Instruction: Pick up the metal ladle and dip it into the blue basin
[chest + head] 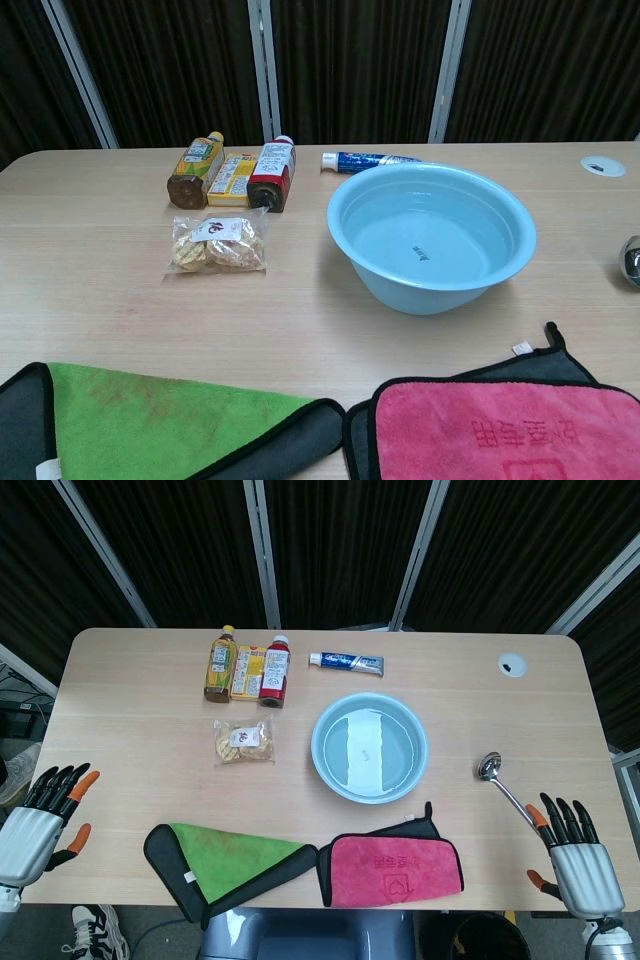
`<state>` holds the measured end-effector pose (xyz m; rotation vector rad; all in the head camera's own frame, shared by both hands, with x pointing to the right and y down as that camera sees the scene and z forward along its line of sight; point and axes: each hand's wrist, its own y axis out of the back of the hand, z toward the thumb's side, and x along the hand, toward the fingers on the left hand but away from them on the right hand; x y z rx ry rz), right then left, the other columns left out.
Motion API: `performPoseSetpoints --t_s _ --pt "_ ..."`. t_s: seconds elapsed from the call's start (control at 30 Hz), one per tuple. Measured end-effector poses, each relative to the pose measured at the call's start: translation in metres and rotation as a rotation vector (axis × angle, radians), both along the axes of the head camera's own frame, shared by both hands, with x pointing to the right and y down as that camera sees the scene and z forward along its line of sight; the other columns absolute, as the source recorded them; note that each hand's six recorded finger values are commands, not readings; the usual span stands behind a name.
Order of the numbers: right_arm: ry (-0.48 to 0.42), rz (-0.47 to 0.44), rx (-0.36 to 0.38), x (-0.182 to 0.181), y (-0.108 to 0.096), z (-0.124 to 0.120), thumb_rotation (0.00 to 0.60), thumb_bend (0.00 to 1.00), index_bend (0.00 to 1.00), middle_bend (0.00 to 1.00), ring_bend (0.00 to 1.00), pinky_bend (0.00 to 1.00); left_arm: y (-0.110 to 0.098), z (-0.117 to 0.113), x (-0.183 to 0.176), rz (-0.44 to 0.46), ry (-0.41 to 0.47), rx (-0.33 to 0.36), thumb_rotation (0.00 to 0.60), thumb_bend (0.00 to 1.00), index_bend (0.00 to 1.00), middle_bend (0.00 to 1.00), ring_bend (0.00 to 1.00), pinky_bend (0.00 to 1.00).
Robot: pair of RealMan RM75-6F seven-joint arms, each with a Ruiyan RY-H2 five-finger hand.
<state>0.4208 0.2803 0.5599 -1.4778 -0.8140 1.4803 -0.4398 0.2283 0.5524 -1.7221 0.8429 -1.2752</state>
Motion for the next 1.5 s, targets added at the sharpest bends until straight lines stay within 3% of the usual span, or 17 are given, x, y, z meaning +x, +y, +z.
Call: performPoseSetpoints --t_s 0.23,0.47,0.6,1.2,1.5 --pt "0.009 0.016 0.028 0.002 -0.003 0.002 0.600 0.01 0.16 0.00 0.00 0.00 0.000 0.003 0.002 0.004 0.010 -0.017 0.600 0.50 0.00 0.00 0.00 0.00" --pt "0.041 -0.007 -0.039 0.000 -0.012 0.023 0.600 0.01 0.31 0.00 0.00 0.00 -0.004 0.001 0.005 0.018 0.050 -0.020 0.600 0.50 0.00 0.00 0.00 0.00" --pt "0.037 -0.014 -0.088 -0.007 -0.022 0.041 0.600 0.04 0.39 0.00 0.00 0.00 -0.005 0.003 0.009 0.036 0.057 -0.029 0.600 0.55 0.00 0.00 0.00 0.00" --pt "0.110 0.052 -0.187 -0.008 -0.064 0.100 0.600 0.14 0.42 0.00 0.00 0.00 -0.005 -0.003 0.009 0.047 0.096 -0.040 0.600 0.61 0.00 0.00 0.00 0.00" --pt "0.125 0.089 -0.190 0.003 -0.083 0.111 0.600 0.14 0.42 0.00 0.00 0.00 -0.006 -0.001 0.006 0.038 0.080 -0.040 0.600 0.63 0.00 0.00 0.00 0.00"
